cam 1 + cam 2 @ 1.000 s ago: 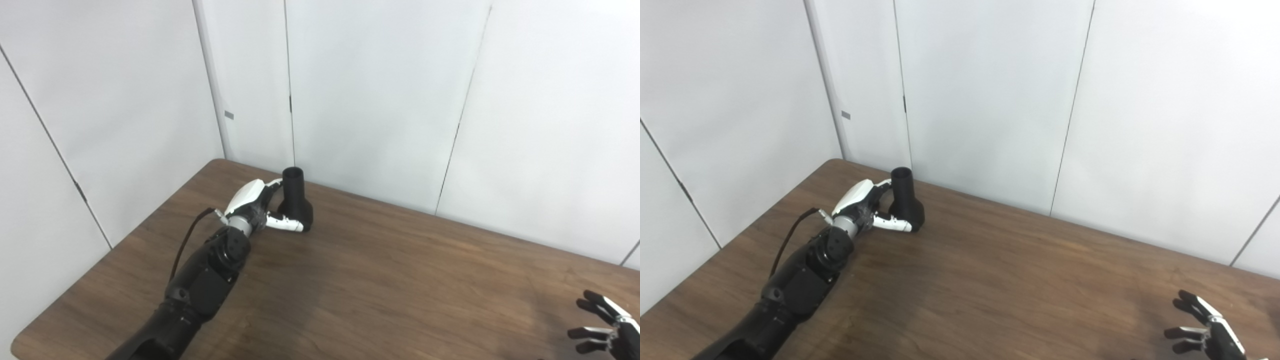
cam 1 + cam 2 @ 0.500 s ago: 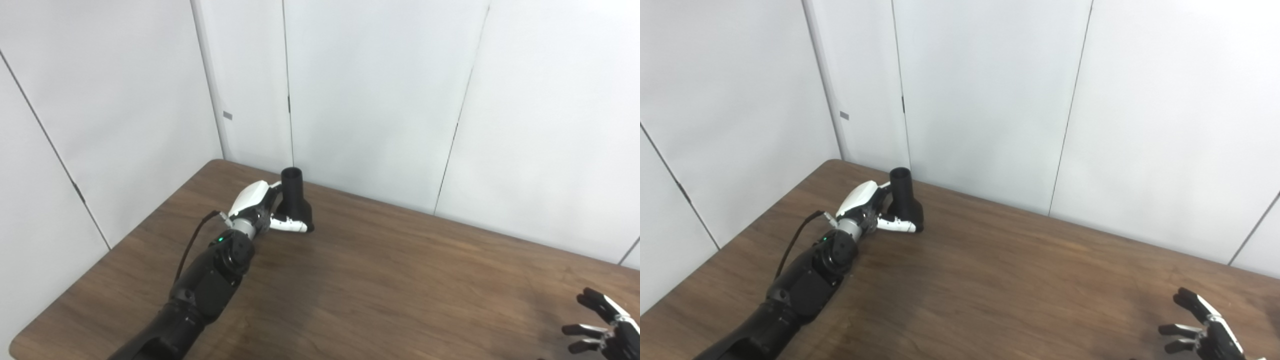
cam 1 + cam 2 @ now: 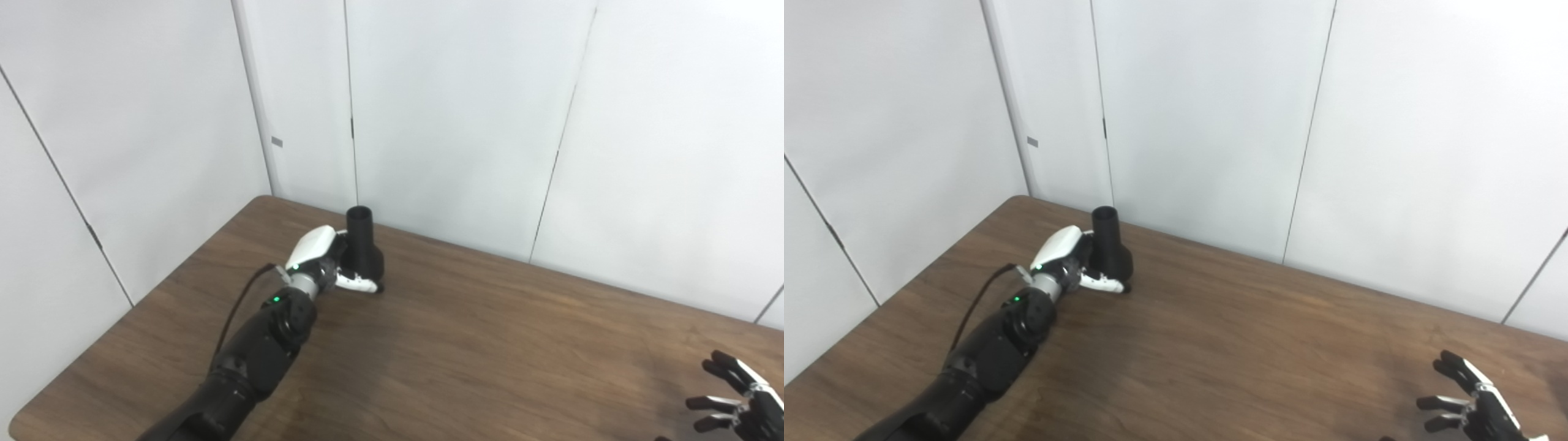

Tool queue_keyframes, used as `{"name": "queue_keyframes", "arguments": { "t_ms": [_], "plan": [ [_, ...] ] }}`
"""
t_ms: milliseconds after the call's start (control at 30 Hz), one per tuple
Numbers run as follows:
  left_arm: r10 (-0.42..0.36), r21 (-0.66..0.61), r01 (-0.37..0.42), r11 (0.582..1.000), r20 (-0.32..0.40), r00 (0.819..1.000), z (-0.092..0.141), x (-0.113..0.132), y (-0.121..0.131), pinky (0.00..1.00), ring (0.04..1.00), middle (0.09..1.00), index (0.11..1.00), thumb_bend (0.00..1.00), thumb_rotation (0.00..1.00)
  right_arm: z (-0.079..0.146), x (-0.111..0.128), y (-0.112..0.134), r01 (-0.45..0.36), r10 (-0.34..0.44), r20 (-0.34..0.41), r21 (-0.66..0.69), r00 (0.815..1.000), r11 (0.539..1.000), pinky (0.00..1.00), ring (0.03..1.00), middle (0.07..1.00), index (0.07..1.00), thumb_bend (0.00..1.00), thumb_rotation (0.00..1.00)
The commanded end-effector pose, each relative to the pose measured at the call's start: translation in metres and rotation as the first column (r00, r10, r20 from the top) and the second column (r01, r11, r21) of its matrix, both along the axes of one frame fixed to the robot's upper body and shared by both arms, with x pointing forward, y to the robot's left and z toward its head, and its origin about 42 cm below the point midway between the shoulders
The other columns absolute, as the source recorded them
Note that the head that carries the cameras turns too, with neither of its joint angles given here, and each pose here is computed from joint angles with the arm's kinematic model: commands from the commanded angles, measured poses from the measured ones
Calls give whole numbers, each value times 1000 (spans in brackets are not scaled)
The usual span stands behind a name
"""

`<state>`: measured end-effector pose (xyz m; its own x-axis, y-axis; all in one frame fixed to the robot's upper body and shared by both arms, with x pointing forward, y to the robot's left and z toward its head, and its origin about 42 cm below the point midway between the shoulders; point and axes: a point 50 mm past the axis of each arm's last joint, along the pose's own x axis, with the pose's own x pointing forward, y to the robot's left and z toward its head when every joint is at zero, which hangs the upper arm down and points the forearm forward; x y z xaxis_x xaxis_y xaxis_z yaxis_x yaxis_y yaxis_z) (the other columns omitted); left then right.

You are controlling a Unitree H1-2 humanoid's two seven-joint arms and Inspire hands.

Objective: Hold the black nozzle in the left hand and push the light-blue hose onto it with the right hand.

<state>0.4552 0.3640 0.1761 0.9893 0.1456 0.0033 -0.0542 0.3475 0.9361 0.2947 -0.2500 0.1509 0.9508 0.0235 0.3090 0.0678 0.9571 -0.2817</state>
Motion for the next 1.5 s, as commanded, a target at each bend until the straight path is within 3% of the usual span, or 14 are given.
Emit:
{"name": "queue_keyframes", "arguments": {
  "t_ms": [0, 433, 500, 667, 800, 900, 1067, 1333, 1467],
  "plan": [
    [4, 95, 7, 995, -109, 994, -20, -6, 2, 999, 717, 539, 468, 529, 14, 16, 2, -1, -4, 4, 70, -3, 998, 1000, 417, 576, 796, 816, 678, 0],
    [-10, 342, 70, 937, -173, 985, -37, -13, 12, 1000, 718, 546, 449, 517, 0, 16, 6, -1, 2, -2, 65, -1, 998, 1000, 407, 579, 798, 815, 686, 0],
    [-15, 338, 74, 938, -172, 985, -41, -16, 14, 1000, 715, 505, 475, 524, 0, 17, 6, 0, -4, 3, 65, 9, 998, 1000, 412, 582, 803, 819, 680, 0],
    [-94, 253, 116, 961, -95, 991, -46, -28, 1, 915, 657, 523, 457, 522, 0, 10, 9, 0, -3, 3, 81, 2, 997, 1000, 416, 575, 801, 813, 684, 0],
    [-207, 195, 206, 959, -17, 978, -51, -39, -23, 906, 629, 489, 480, 526, 0, -5, 15, -4, -5, 7, 97, -23, 995, 1000, 427, 579, 802, 820, 710, 0],
    [-293, 191, 287, 939, 2, 956, -52, -46, -45, 908, 631, 489, 480, 526, 0, -14, 18, -5, -4, 7, 100, -36, 995, 999, 418, 571, 799, 822, 724, 0],
    [-456, 158, 445, 882, 41, 889, -54, -58, -91, 883, 630, 490, 477, 526, 0, -29, 24, -5, -2, 5, 101, -30, 995, 1000, 432, 575, 789, 816, 750, 0],
    [-614, 74, 610, 789, 52, 788, -64, -70, -149, 839, 613, 471, 492, 526, 0, -31, 29, 1, 11, -7, 112, -35, 994, 999, 431, 574, 775, 809, 765, 0],
    [-665, 20, 665, 747, 32, 746, -76, -78, -178, 847, 616, 472, 491, 526, 0, -32, 29, 2, 11, -5, 114, -52, 993, 999, 434, 572, 780, 817, 756, 8]
  ]
}}
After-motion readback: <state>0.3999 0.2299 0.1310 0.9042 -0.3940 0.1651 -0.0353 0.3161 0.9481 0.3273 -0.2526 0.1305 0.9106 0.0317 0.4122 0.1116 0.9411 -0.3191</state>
